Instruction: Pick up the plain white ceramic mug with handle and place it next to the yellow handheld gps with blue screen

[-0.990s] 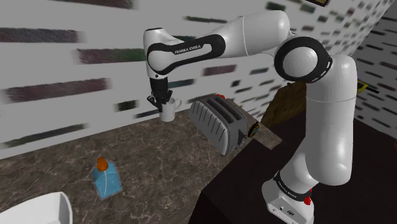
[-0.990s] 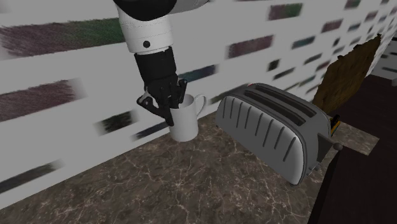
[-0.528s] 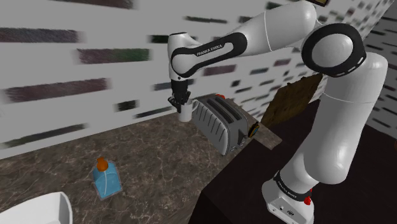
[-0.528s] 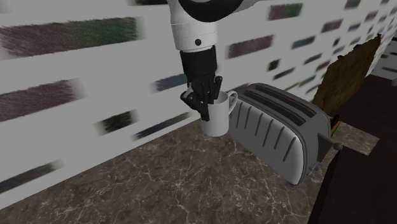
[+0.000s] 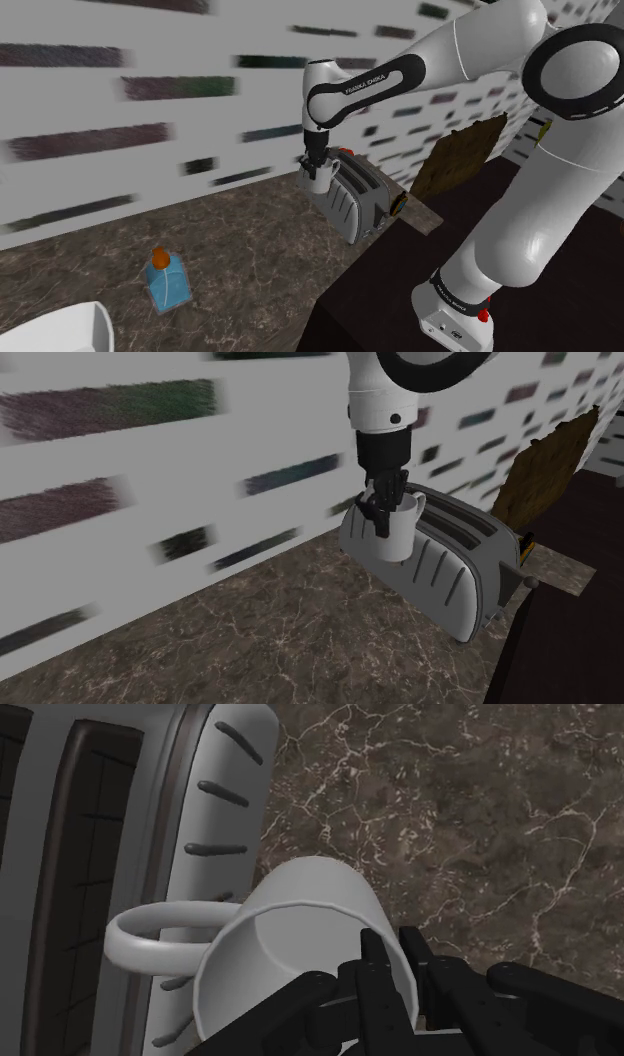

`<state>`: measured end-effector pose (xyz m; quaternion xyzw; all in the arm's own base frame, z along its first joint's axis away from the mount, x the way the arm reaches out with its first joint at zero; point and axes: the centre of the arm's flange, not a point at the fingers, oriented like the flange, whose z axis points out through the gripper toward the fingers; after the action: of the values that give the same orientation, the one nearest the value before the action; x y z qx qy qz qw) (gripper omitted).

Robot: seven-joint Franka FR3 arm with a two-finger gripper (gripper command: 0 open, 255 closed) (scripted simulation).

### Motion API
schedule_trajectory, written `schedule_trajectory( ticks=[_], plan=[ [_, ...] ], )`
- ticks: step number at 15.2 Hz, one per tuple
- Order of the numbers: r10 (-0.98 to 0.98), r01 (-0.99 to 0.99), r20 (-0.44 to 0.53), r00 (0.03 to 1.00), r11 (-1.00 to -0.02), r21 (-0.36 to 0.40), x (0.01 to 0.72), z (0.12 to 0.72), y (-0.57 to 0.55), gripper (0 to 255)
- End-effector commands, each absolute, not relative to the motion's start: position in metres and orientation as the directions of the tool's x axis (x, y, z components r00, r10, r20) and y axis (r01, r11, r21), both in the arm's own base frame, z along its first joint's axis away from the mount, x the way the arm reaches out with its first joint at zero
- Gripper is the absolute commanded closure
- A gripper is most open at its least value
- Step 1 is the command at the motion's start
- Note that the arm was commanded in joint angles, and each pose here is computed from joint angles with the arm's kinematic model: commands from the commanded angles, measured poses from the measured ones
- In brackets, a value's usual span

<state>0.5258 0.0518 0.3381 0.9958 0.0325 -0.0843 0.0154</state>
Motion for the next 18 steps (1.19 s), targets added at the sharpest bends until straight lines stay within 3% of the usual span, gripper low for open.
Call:
schedule_trajectory(
  ticks=[1, 12, 13, 14, 18],
  plan=[
    [0.063, 0.068, -0.168, 0.984, -0.997, 0.025, 0.513, 0.342, 0.025, 255],
    [0.063, 0.068, -0.168, 0.984, -0.997, 0.025, 0.432, 0.342, -0.095, 255],
    [0.079, 0.082, -0.074, 0.994, -0.996, 0.046, 0.456, 0.357, -0.075, 255],
    [0.079, 0.082, -0.074, 0.994, -0.996, 0.046, 0.456, 0.357, -0.075, 0],
    [0.197, 0.192, -0.013, 0.98, -0.97, -0.149, 0.442, 0.396, -0.138, 0]
  ],
)
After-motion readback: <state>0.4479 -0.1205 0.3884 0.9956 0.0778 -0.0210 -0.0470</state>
